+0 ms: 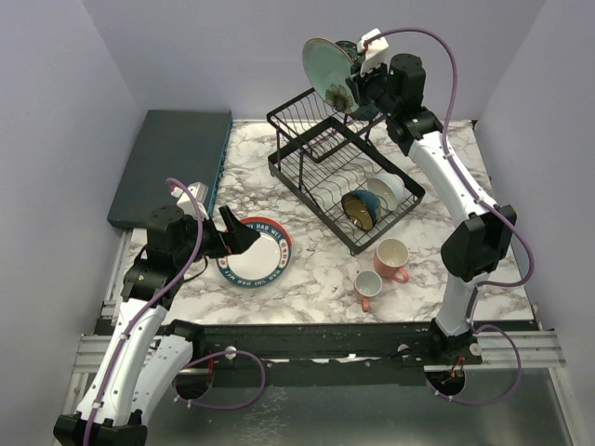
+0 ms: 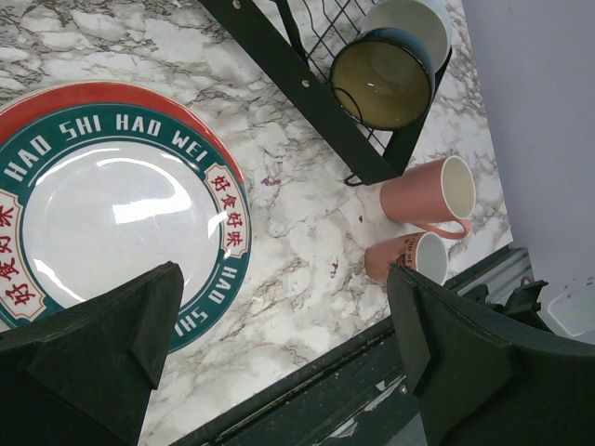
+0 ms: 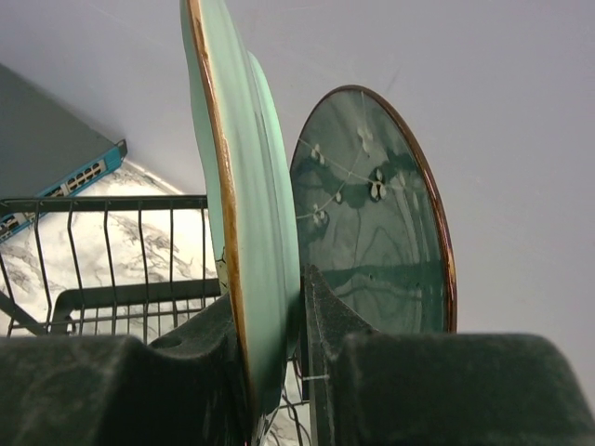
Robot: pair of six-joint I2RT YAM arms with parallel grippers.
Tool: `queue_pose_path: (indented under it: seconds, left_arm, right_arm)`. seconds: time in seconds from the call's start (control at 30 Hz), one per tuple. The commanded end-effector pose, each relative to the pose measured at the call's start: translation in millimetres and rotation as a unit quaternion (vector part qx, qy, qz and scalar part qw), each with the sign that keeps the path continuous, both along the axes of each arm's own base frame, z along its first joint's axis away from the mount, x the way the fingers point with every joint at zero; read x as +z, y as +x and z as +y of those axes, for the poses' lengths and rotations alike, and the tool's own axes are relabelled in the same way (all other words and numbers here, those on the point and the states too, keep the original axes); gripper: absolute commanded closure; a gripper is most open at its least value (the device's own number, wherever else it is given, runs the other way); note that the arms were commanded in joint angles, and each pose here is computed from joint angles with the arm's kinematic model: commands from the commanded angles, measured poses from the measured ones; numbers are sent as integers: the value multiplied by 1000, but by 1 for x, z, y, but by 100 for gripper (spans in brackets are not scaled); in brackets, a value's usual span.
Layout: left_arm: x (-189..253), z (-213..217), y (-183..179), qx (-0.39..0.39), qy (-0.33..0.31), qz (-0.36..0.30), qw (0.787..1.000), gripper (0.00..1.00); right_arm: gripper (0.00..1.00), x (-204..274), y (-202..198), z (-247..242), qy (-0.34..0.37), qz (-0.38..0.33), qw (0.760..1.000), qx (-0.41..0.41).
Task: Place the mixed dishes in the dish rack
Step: Insert the plate into the dish rack.
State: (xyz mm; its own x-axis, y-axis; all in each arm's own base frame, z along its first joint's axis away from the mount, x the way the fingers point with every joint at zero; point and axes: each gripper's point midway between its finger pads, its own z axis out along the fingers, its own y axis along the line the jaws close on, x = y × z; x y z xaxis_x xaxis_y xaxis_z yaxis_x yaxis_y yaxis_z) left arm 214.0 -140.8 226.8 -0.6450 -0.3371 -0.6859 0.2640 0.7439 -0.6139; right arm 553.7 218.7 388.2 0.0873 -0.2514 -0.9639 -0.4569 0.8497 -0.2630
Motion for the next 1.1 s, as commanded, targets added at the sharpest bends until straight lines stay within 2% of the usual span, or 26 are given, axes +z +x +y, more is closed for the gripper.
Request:
queue_pose_path:
  seconds: [0.0, 1.07]
  left_arm:
    - [-1, 1, 3, 6, 4, -6, 1000, 1]
    - [-3, 1, 4, 5, 5, -1, 1000, 1]
  right_arm:
    - [100, 82, 2, -8, 36, -118, 992, -14]
    - [100, 50, 18, 4, 26, -89, 996, 6]
